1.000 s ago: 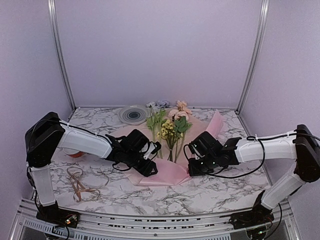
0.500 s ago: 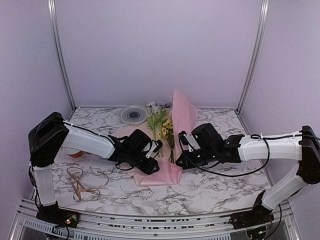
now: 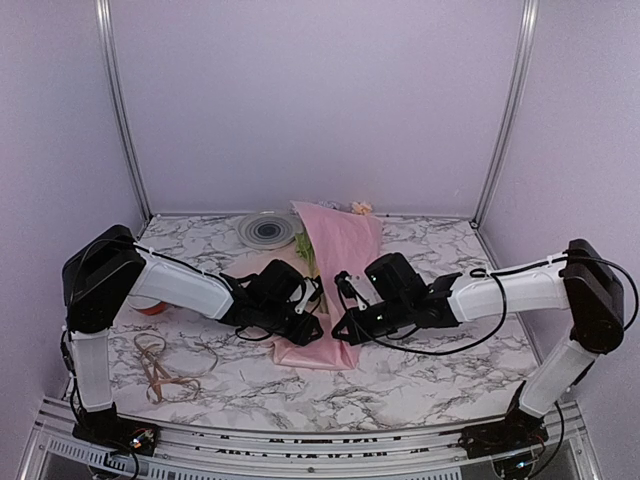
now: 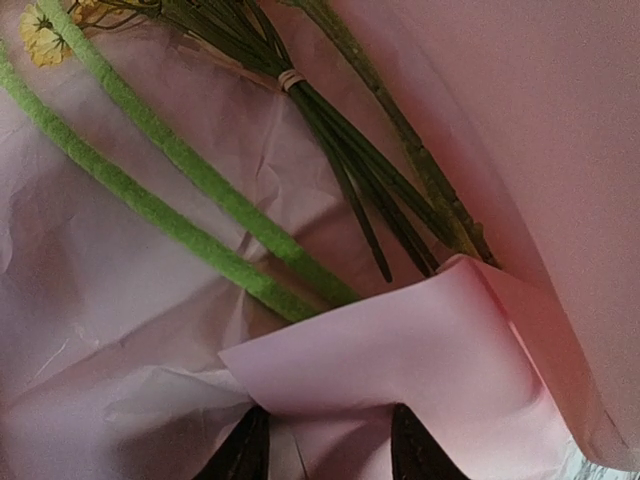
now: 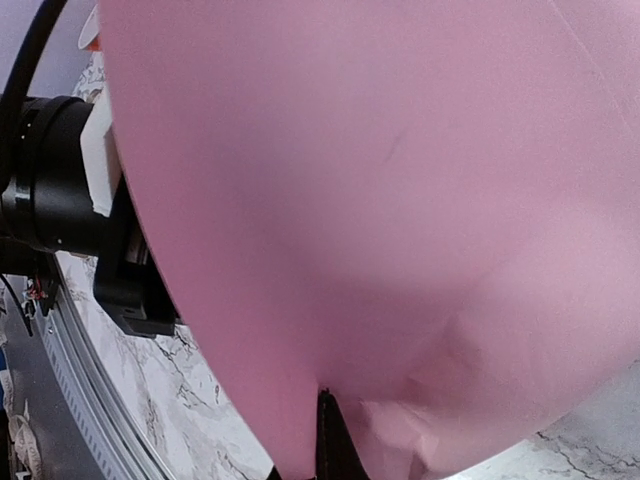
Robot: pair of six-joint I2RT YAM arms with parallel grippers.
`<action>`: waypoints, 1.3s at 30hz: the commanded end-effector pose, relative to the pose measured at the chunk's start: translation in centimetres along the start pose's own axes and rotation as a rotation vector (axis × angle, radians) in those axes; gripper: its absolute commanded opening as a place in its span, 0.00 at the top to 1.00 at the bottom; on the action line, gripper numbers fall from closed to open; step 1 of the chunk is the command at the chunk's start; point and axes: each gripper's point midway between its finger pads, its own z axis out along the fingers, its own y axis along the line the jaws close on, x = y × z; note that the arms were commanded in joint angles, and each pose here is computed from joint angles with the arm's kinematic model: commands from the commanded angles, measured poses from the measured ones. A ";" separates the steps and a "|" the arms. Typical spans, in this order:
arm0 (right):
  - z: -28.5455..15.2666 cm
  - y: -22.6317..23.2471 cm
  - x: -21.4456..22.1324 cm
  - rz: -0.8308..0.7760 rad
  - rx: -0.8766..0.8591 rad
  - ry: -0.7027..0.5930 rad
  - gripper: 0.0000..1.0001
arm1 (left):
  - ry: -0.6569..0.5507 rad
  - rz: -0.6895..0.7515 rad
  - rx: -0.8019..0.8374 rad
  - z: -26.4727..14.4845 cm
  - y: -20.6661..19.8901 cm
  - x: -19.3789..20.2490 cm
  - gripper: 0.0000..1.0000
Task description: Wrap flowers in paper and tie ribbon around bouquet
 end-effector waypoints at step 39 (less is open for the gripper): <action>2.5 -1.9 1.3 -0.104 0.069 0.044 1.00 | -0.372 -0.372 0.262 -2.8 1.4 -9.7 0.48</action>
